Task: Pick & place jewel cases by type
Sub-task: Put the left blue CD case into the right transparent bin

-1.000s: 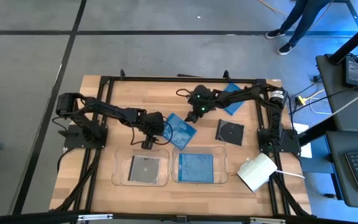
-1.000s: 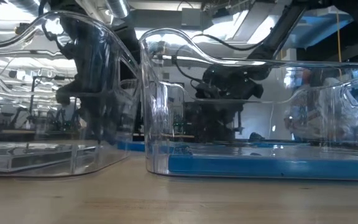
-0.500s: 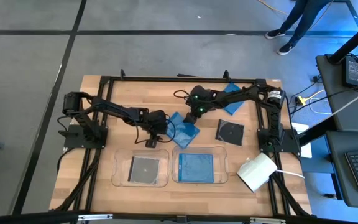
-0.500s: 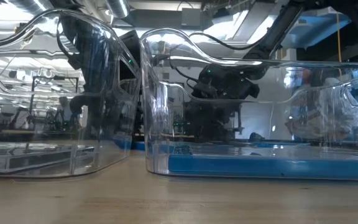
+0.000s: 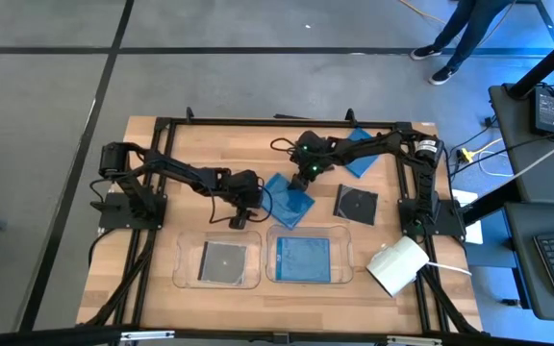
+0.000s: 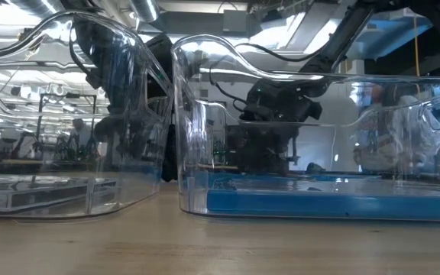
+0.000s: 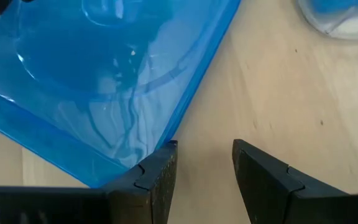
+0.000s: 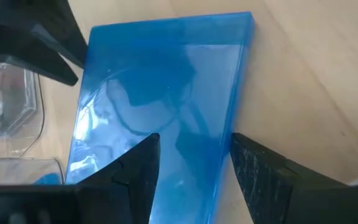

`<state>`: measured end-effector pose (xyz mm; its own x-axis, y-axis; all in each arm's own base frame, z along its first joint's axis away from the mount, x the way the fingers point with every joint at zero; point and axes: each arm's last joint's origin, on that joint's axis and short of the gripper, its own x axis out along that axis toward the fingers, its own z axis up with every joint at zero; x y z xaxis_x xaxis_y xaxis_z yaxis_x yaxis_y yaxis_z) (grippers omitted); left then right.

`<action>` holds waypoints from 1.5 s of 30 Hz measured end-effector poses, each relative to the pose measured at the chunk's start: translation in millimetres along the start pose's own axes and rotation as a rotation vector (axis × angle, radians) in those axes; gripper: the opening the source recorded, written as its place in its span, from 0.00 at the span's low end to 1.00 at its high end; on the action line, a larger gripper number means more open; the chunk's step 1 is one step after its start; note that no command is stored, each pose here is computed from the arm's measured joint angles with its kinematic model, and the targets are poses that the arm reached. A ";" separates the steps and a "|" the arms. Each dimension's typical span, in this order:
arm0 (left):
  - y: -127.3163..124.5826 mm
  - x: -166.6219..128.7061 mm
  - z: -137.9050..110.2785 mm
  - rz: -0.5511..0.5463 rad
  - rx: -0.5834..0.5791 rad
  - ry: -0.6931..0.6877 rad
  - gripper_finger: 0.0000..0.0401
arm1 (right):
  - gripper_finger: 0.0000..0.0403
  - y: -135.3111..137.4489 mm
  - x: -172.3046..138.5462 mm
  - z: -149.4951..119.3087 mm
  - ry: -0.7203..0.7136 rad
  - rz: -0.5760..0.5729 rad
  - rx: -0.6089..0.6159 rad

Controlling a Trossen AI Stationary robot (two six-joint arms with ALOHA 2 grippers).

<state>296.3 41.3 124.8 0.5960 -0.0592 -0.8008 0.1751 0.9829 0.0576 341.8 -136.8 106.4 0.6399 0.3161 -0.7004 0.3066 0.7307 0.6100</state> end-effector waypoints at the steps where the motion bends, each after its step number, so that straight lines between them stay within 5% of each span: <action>1: 1.0 0.4 -0.2 0.002 -0.003 -0.002 0.39 | 0.49 0.0 -0.1 0.2 -0.001 0.001 0.009; 25: 5.7 17.1 -7.9 -0.015 -0.096 0.026 0.38 | 0.49 4.7 -1.3 8.3 0.001 0.086 -0.004; 45: 5.5 17.0 -8.5 -0.016 -0.097 0.028 0.39 | 0.49 6.7 -2.0 9.8 -0.002 0.157 -0.153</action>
<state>300.7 47.2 106.5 0.5714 -0.0710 -0.8176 0.1066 0.9942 -0.0119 349.4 -138.4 115.4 0.6728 0.4321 -0.6005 0.0930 0.7559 0.6481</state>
